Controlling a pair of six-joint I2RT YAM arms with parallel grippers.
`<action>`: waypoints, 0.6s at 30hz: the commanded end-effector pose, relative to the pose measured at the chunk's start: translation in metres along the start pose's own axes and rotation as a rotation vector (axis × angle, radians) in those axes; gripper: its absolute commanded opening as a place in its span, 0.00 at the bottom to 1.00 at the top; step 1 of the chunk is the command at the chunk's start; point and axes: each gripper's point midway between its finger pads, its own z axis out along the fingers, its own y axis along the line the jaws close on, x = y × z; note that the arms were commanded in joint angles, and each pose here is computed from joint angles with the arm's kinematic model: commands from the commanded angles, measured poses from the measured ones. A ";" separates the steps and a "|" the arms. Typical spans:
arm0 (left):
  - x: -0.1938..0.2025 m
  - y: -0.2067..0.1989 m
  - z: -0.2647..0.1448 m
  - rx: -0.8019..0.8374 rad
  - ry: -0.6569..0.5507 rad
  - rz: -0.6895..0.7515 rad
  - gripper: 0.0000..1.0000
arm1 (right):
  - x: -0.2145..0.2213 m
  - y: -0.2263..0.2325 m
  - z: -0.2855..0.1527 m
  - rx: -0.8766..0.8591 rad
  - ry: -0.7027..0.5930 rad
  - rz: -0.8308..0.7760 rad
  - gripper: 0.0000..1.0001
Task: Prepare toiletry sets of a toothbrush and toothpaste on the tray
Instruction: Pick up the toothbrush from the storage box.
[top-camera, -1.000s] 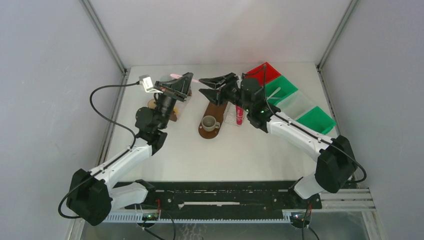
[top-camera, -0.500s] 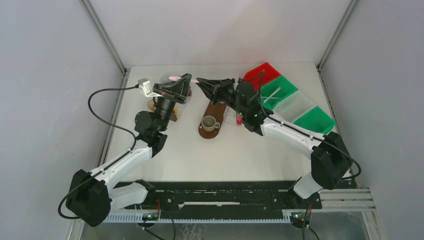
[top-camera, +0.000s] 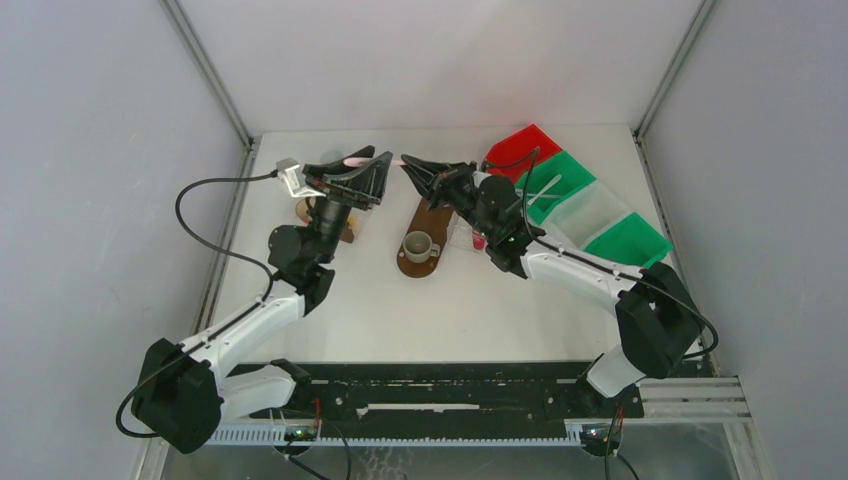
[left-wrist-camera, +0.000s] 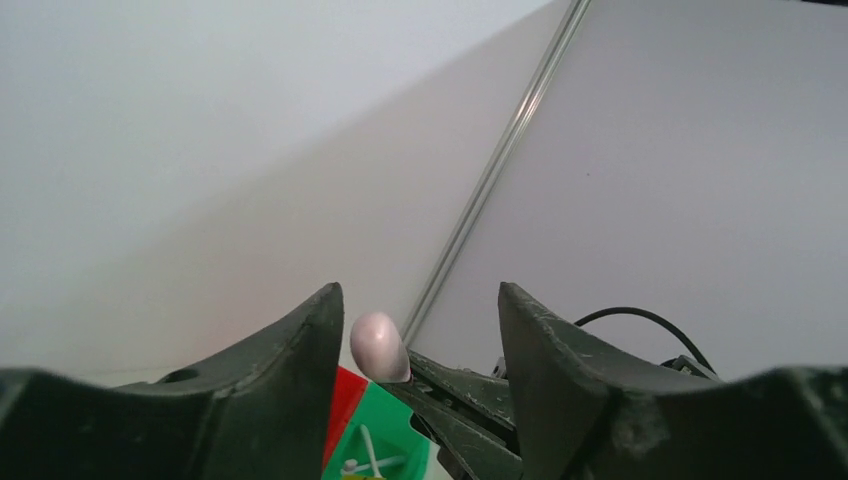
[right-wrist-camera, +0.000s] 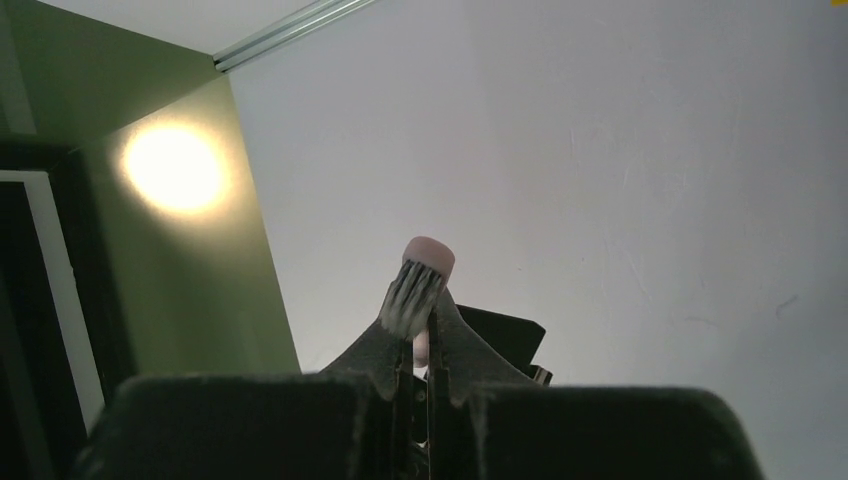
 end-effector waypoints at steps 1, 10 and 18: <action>-0.018 -0.021 -0.003 0.085 -0.049 0.008 0.68 | -0.001 0.035 -0.008 -0.129 0.005 -0.031 0.00; -0.010 -0.020 -0.002 0.115 0.016 0.042 0.85 | -0.060 0.082 -0.050 -0.170 -0.168 -0.434 0.00; -0.002 0.000 0.002 0.076 0.101 0.077 0.87 | -0.085 0.110 -0.097 -0.073 -0.246 -0.994 0.00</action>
